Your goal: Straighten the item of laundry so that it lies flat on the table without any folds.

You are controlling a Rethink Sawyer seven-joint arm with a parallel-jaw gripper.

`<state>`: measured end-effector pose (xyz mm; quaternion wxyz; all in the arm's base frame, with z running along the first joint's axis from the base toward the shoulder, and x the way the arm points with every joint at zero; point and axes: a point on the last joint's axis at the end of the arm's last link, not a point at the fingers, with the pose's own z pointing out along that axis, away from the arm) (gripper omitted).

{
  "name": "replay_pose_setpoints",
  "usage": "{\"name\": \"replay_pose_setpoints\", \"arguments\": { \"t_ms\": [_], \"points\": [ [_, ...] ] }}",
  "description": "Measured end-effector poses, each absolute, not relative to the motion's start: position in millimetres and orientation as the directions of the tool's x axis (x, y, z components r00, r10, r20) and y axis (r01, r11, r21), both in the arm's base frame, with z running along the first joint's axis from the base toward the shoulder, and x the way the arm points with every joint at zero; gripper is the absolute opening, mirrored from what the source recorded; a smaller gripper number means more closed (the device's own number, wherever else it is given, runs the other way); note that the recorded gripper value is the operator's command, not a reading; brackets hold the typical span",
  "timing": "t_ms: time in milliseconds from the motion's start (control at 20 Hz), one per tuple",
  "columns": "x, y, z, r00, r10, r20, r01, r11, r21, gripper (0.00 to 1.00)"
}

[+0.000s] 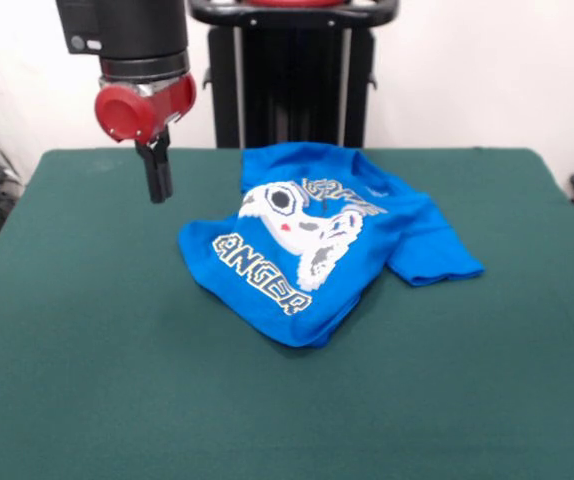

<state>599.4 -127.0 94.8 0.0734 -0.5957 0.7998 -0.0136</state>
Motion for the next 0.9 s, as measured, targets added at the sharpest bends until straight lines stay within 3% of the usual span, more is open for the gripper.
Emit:
{"name": "replay_pose_setpoints", "arguments": {
  "t_ms": [900],
  "points": [
    [604, -125, 75, -0.266, -0.959, -0.098, -0.958, 0.274, -0.083, 0.0]
  ]
}}
